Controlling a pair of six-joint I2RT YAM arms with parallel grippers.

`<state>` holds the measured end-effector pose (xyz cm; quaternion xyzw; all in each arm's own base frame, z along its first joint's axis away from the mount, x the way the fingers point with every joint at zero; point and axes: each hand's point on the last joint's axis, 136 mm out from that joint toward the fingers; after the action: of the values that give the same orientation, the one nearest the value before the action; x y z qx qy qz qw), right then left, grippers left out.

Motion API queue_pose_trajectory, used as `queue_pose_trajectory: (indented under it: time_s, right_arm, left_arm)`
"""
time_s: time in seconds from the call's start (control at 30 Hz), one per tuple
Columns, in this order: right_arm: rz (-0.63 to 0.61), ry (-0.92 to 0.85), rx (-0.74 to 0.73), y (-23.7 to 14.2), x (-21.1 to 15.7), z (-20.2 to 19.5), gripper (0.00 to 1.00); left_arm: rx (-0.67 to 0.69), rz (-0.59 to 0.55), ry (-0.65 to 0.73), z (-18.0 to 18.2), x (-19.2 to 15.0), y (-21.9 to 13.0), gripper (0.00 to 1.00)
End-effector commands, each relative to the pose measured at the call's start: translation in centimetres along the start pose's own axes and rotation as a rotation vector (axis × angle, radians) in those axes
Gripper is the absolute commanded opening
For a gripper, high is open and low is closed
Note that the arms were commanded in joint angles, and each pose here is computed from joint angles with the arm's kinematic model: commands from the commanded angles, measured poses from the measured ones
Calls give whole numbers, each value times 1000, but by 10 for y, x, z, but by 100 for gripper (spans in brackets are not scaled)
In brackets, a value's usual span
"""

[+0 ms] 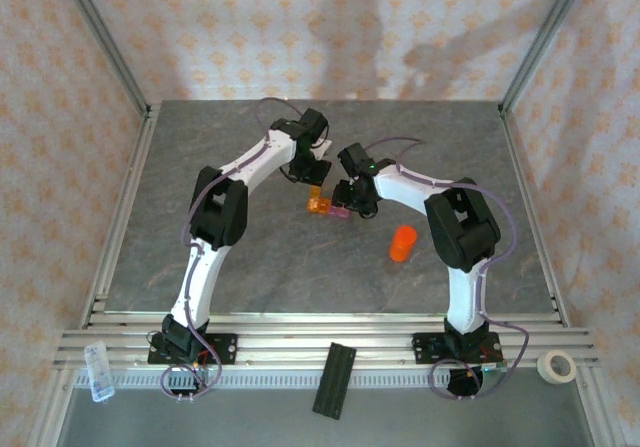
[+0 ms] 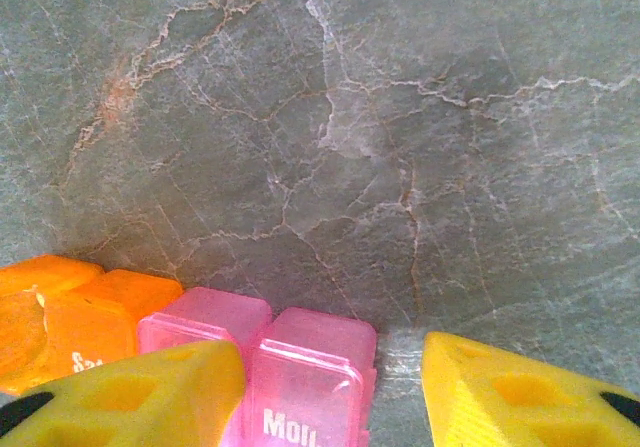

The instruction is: Sort the pills into containers

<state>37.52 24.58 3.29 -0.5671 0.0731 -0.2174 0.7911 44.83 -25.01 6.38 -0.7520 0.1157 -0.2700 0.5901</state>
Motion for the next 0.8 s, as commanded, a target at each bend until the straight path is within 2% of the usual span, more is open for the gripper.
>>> queue_pose_trajectory:
  time_s: [0.0,0.47,0.77]
  right_arm:
    - [64,25,-177,30,-23,-52,53]
    - [78,34,-186,36,-26,-56,52]
    - [82,32,-191,39,-28,-59,51]
  left_arm:
    - [-27,-6,26,-18,-7,-23,0]
    - [-35,41,-1,-23,-41,-9,0]
    - [-24,55,-17,-18,-48,8,0]
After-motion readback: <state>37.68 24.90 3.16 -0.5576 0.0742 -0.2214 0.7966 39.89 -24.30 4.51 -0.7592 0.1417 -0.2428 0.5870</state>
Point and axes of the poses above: each hand's point on the last joint's axis, 136 mm out from that joint toward the fingers, its own y axis out along the fingers, its own z axis along the line the jaws close on, x = y × z, and after that the axes turned 15 degrees about y, right-handed
